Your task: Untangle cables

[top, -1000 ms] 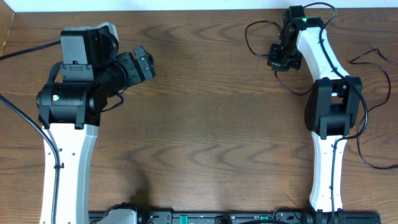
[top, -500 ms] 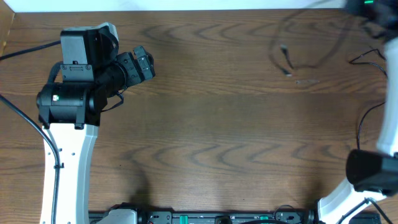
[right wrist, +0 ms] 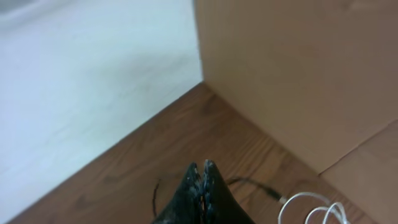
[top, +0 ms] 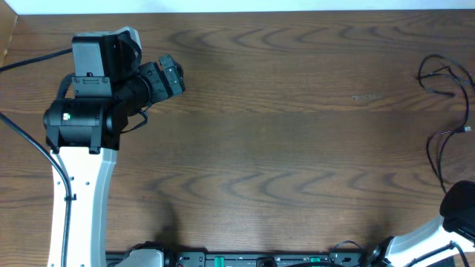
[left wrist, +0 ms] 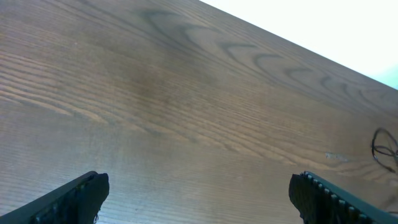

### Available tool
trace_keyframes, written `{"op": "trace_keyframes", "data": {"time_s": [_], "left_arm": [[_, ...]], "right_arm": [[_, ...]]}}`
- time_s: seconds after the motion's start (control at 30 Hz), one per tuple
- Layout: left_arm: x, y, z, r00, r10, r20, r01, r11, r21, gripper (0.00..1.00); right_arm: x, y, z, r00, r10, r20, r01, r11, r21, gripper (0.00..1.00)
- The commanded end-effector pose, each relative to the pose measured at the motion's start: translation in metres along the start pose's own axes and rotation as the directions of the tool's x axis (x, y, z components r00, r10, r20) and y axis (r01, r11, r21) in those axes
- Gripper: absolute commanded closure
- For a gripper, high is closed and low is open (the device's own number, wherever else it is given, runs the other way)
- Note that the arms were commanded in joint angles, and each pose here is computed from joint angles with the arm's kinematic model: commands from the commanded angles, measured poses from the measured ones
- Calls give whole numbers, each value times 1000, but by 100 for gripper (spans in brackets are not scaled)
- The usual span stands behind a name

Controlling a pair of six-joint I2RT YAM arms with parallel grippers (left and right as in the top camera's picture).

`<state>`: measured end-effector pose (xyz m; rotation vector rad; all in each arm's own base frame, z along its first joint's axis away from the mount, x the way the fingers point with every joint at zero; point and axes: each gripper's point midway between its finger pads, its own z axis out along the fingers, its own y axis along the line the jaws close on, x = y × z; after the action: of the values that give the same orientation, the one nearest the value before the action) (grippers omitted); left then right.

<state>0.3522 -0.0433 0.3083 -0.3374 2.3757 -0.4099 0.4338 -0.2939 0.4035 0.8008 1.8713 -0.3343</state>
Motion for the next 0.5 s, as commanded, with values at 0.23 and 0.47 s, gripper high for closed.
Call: {"op": "trace_keyframes", "data": {"time_s": [0.23, 0.47], "left_arm": [[-3, 3, 0, 1000, 10, 6, -9, 1000, -16, 2], [-3, 3, 0, 1000, 10, 6, -9, 1000, -16, 2]], "right_arm": [[15, 30, -6, 997, -14, -74, 0, 983, -184, 67], [38, 90, -70, 977, -167, -130, 93, 891, -443, 31]]}}
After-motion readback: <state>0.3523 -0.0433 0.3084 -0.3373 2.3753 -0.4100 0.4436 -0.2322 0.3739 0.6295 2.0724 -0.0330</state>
